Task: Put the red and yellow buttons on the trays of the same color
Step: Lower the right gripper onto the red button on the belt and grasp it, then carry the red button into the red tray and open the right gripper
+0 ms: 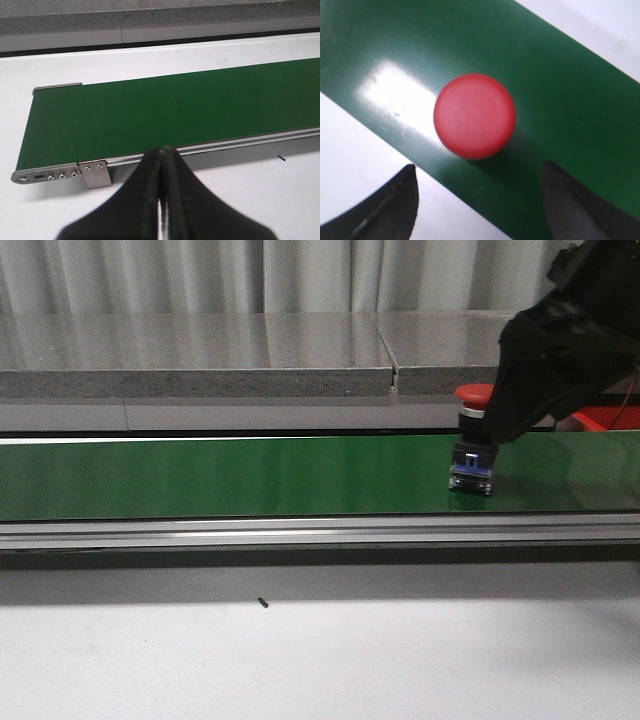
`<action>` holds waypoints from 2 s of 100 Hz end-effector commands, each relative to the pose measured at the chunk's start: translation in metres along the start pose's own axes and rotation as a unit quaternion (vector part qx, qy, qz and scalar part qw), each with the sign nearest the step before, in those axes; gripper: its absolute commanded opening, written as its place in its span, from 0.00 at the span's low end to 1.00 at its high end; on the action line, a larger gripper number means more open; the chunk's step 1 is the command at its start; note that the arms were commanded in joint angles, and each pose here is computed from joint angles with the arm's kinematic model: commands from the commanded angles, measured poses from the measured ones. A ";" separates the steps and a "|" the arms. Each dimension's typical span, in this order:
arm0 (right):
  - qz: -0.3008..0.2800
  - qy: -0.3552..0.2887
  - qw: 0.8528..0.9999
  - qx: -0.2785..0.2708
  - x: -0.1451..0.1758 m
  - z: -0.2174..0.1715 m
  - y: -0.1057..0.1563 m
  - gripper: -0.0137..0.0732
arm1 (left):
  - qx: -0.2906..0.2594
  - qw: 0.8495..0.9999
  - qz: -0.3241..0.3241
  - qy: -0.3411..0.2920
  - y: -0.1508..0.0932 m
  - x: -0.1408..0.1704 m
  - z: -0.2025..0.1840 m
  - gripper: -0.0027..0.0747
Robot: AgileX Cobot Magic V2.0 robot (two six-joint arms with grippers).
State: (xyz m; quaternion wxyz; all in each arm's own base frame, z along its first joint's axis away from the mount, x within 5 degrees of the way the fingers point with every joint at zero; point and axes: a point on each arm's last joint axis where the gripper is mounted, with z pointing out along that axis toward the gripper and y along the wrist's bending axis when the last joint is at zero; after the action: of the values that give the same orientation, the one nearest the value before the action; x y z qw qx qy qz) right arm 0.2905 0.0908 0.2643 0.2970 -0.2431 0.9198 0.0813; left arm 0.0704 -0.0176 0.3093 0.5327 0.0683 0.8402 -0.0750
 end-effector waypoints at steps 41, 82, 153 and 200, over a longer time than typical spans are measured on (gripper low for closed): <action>0.019 -0.087 0.996 0.019 -0.029 0.001 -0.007 0.32 | 0.002 0.999 -0.008 -0.041 -0.001 -0.013 -0.003 0.01; 0.087 -0.156 0.975 0.130 -0.026 -0.059 -0.080 0.32 | 0.002 0.999 -0.008 -0.041 -0.001 -0.013 -0.003 0.01; 0.219 -0.172 0.922 0.269 -0.007 -0.098 -0.232 0.32 | 0.002 0.999 -0.008 -0.041 -0.001 -0.013 -0.003 0.01; 0.238 -0.155 0.926 0.250 -0.027 -0.037 -0.298 0.32 | 0.002 0.999 -0.008 -0.041 -0.001 -0.013 -0.003 0.01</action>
State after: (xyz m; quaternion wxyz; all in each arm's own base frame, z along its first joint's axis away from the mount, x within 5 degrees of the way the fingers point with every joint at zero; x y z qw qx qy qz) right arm 0.4358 -0.1624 0.2734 0.4003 0.0724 0.9130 -0.0309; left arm 0.0704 -0.0176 0.3093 0.5327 0.0683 0.8402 -0.0750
